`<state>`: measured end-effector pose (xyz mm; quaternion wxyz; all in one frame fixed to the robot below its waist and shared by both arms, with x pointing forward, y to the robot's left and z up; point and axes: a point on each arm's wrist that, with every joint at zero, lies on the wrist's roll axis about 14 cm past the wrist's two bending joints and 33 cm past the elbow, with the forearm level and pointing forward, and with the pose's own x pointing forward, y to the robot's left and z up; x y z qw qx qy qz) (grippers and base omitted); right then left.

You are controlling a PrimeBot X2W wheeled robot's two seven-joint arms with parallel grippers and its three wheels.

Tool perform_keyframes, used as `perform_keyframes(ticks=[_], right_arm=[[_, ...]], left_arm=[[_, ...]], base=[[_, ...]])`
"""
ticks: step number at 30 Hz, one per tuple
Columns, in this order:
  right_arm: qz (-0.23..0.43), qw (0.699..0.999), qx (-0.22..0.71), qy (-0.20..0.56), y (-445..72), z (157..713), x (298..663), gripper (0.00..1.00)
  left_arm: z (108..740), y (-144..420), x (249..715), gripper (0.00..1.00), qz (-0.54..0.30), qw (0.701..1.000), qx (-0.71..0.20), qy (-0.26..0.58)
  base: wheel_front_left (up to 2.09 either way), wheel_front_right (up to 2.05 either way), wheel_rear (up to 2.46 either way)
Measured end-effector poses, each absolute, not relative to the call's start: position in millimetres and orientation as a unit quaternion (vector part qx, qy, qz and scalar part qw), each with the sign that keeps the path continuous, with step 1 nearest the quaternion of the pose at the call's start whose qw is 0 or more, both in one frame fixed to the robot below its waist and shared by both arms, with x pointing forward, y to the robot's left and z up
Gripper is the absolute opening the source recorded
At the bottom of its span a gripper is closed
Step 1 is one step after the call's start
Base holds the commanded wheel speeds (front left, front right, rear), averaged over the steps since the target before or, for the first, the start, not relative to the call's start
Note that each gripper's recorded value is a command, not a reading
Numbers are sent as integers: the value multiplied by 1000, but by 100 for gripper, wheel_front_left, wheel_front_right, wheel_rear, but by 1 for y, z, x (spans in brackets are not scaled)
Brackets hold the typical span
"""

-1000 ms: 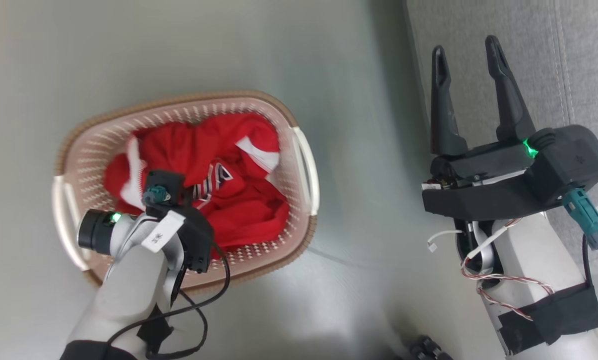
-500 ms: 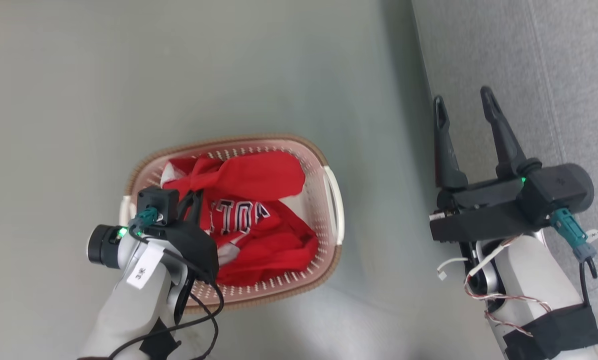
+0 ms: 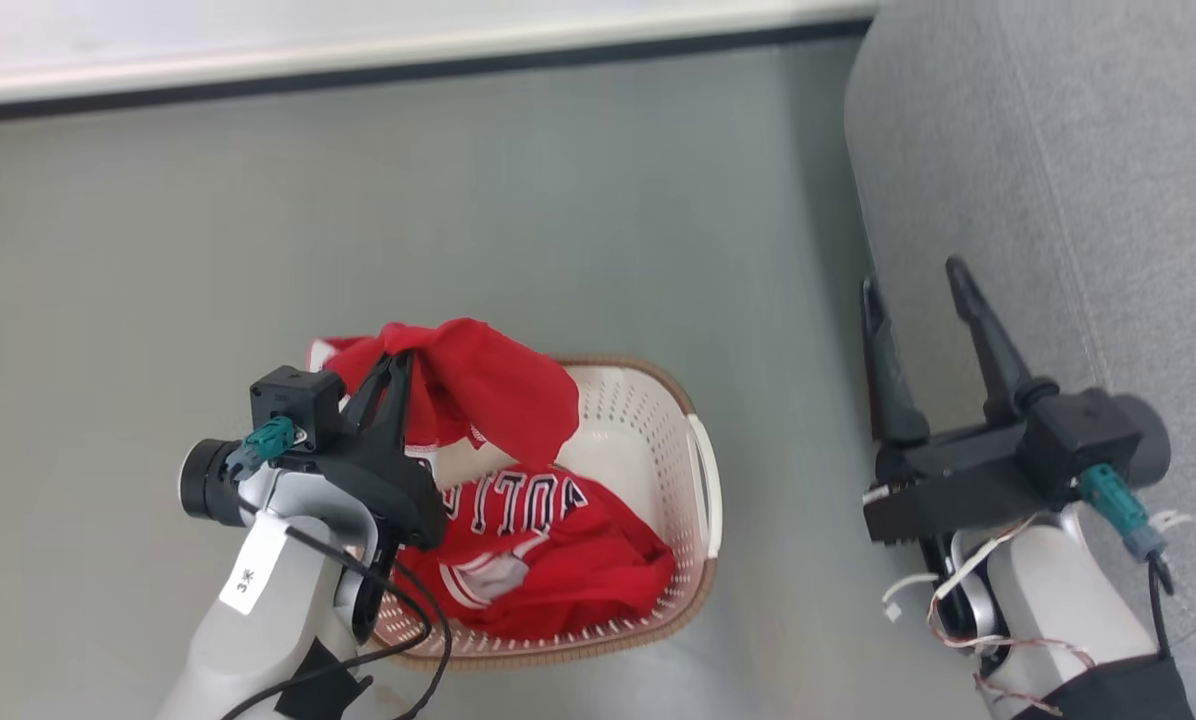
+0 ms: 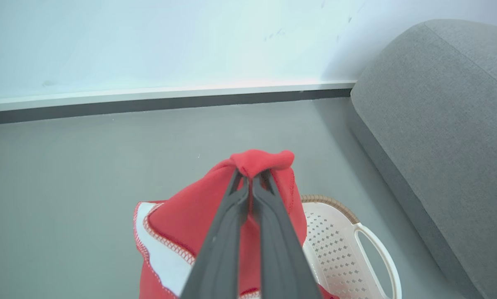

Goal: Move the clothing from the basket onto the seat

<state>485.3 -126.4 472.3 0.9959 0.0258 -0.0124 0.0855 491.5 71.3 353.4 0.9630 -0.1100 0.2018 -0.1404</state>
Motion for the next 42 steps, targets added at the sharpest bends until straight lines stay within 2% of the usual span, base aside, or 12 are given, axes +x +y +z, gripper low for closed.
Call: perform_keyframes(ticks=[10, 21, 42], right_arm=[[104, 994, 37, -14, -115, 486, 459, 100], [118, 992, 44, -19, -106, 498, 423, 100], [153, 986, 55, -32, -84, 512, 383, 100]], left_arm=[[445, 81, 495, 0, -137, 979, -129, 76], [526, 76, 469, 0, -160, 977, -135, -37], [586, 64, 412, 0, -187, 965, -137, -123]], base=[[0, 0, 0], [0, 0, 0], [0, 0, 0]])
